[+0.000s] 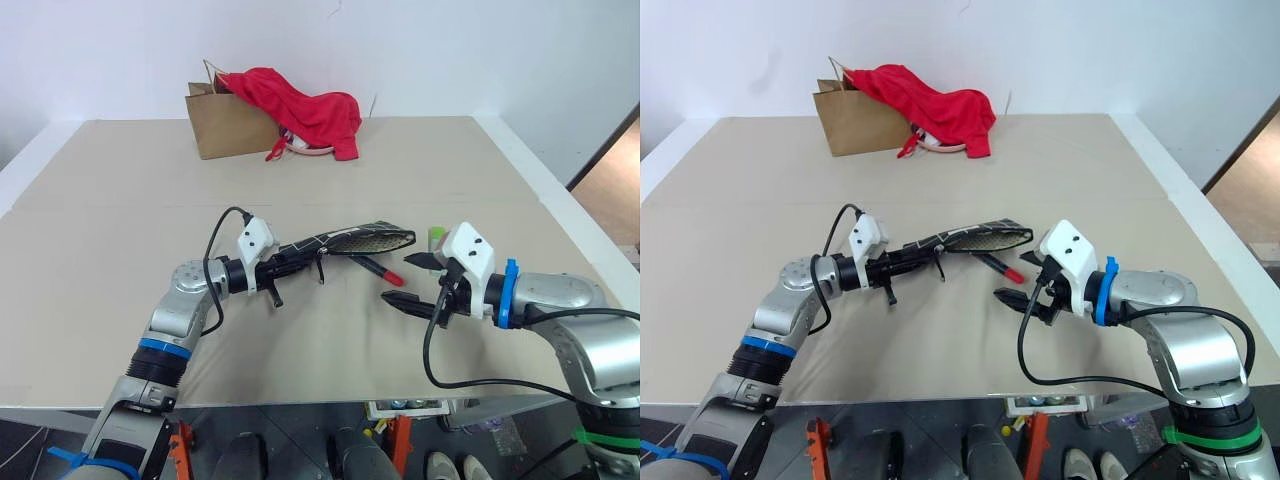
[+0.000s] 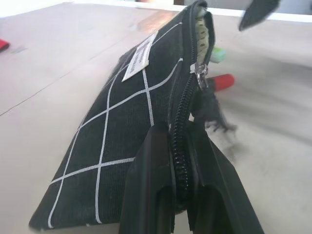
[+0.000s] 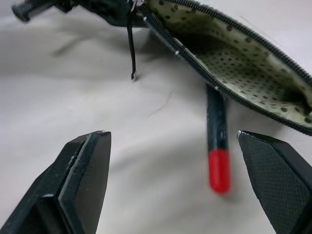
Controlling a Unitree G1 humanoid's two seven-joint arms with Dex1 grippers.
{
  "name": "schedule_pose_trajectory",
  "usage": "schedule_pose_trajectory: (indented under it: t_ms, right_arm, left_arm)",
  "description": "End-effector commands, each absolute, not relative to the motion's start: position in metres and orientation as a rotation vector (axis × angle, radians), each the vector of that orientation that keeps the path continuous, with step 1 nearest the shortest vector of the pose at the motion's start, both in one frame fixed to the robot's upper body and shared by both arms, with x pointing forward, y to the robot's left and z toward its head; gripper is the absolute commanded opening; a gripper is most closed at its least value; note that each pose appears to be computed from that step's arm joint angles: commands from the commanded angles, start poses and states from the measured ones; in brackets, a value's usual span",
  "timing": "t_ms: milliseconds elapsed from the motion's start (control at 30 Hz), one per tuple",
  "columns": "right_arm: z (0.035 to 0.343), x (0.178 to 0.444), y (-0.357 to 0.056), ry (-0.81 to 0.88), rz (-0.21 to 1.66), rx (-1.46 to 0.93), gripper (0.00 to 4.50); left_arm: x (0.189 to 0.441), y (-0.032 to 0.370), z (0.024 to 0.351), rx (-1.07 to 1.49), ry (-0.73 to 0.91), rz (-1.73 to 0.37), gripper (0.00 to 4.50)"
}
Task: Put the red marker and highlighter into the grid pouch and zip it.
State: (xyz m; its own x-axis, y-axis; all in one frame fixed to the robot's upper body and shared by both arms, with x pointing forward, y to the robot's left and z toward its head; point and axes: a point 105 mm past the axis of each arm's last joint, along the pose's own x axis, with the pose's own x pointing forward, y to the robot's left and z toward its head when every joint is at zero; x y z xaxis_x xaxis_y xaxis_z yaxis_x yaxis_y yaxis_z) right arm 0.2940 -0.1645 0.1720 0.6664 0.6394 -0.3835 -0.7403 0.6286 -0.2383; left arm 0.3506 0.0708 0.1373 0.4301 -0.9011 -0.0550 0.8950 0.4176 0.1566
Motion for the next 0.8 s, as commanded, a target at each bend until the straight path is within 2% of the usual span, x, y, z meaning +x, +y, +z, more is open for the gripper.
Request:
schedule_pose_trajectory:
  t_ms: [33, 533, 567, 600, 633, 667, 800]
  right_arm:
    - [0.173, 0.301, -0.174, 0.264, 0.718, -0.384, 4.46]
    - [0.134, 0.344, -0.161, 0.350, 0.663, -0.289, 4.46]
    - [0.133, 0.345, -0.158, 0.354, 0.676, -0.290, 4.07]
    - [0.133, 0.345, -0.155, 0.356, 0.686, -0.291, 3.91]
    - [0.132, 0.345, -0.153, 0.358, 0.694, -0.291, 3.33]
    - [0.132, 0.345, -0.152, 0.359, 0.702, -0.293, 3.33]
    - [0.132, 0.345, -0.153, 0.358, 0.721, -0.301, 1.93]
  left_arm:
    - [0.351, 0.072, 0.147, 0.193, -0.078, -1.129, 0.00]
    - [0.353, 0.074, 0.146, 0.195, -0.074, -1.125, 0.00]
    - [0.352, 0.074, 0.146, 0.195, -0.074, -1.123, 0.00]
    - [0.352, 0.075, 0.146, 0.195, -0.074, -1.120, 0.00]
    - [0.352, 0.075, 0.146, 0.195, -0.075, -1.117, 0.00]
    - [0.352, 0.075, 0.146, 0.195, -0.075, -1.115, 0.00]
    - [0.351, 0.077, 0.146, 0.195, -0.077, -1.110, 0.00]
